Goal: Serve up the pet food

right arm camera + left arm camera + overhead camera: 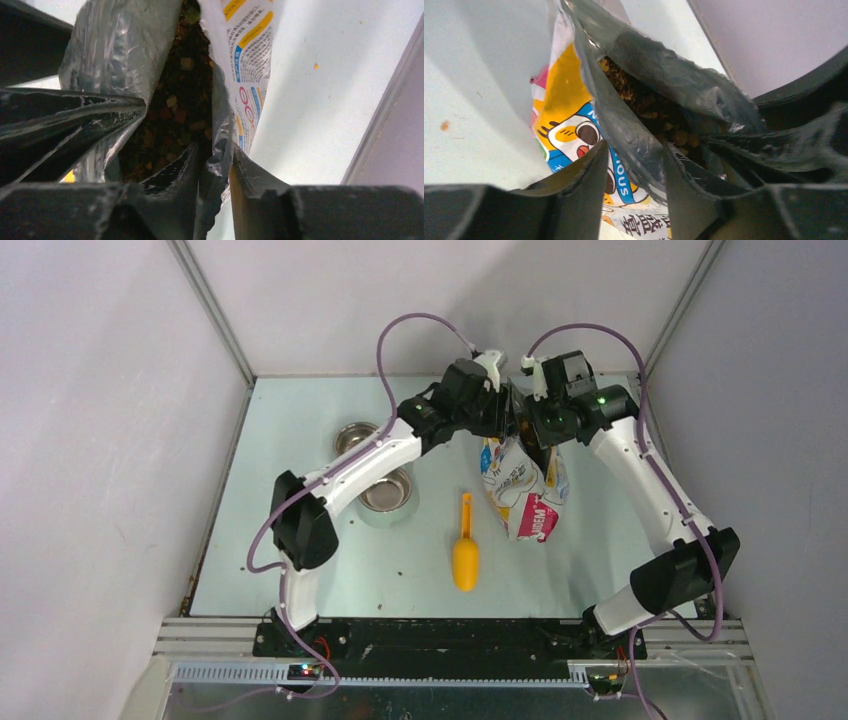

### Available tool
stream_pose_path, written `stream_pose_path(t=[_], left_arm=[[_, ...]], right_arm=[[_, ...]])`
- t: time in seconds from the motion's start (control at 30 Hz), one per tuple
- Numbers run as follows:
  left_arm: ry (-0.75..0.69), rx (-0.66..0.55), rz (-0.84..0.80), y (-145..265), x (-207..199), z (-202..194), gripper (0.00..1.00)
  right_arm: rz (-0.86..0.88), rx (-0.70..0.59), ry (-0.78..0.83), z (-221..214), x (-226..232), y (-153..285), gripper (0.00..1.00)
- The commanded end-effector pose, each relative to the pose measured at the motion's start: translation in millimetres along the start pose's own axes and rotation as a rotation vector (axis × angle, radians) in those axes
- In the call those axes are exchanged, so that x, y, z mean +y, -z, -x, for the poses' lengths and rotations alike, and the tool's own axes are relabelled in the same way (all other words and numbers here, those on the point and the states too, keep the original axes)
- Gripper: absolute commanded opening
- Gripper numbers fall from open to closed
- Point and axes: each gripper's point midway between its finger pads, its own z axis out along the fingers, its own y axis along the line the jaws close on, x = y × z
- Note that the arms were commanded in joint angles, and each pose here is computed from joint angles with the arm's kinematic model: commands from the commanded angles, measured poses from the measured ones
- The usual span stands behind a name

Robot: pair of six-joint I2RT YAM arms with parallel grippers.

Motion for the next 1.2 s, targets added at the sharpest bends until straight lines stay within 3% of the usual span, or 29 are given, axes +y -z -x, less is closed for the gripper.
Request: stream_pose_path(t=[0.0, 0.1, 0.13, 0.23, 0.43, 0.57, 0.7, 0.77, 0.8, 0.87, 1.0, 1.17], left_arm=[[0.011, -0.013, 0.02, -3, -3, -3, 0.37], [-0.012, -0.026, 0.041, 4, -1, 3, 0.04], [-0.02, -0.044, 0.054, 10, -2, 12, 0.02], [-0.091, -0.124, 0.076, 32, -7, 49, 0.0], [-0.298, -0.313, 0.091, 80, -17, 127, 0.0], [-0.37, -0.286, 0.045, 88, -25, 127, 0.0], [-0.31, -0.173, -0.066, 77, -37, 94, 0.0], [-0.282, -0.14, -0.091, 74, -40, 83, 0.21], [-0.279, -0.136, -0.097, 75, -42, 81, 0.4], [-0.275, -0.139, -0.105, 75, -45, 81, 0.58], [-0.262, -0.151, -0.094, 69, -45, 82, 0.66], [-0.242, -0.098, -0.044, 48, -28, 62, 0.66]], right_arm=[[-0.031, -0.068, -0.055, 6, -12, 18, 0.25], [-0.049, -0.095, -0.072, 12, -20, 22, 0.14], [-0.063, -0.117, -0.082, 18, -25, 26, 0.1], [-0.115, -0.185, -0.099, 39, -41, 40, 0.0], [-0.177, -0.26, -0.123, 63, -67, 62, 0.0], [-0.036, -0.224, -0.082, 50, -44, 61, 0.0], [0.019, -0.173, -0.06, 35, -31, 50, 0.02], [0.043, -0.182, -0.039, 40, -28, 50, 0.17], [0.049, -0.197, -0.016, 48, -28, 50, 0.29], [0.064, -0.227, 0.025, 65, -28, 48, 0.42], [0.137, -0.229, 0.079, 86, -20, 32, 0.5], [0.156, -0.183, 0.088, 87, -12, 13, 0.43]])
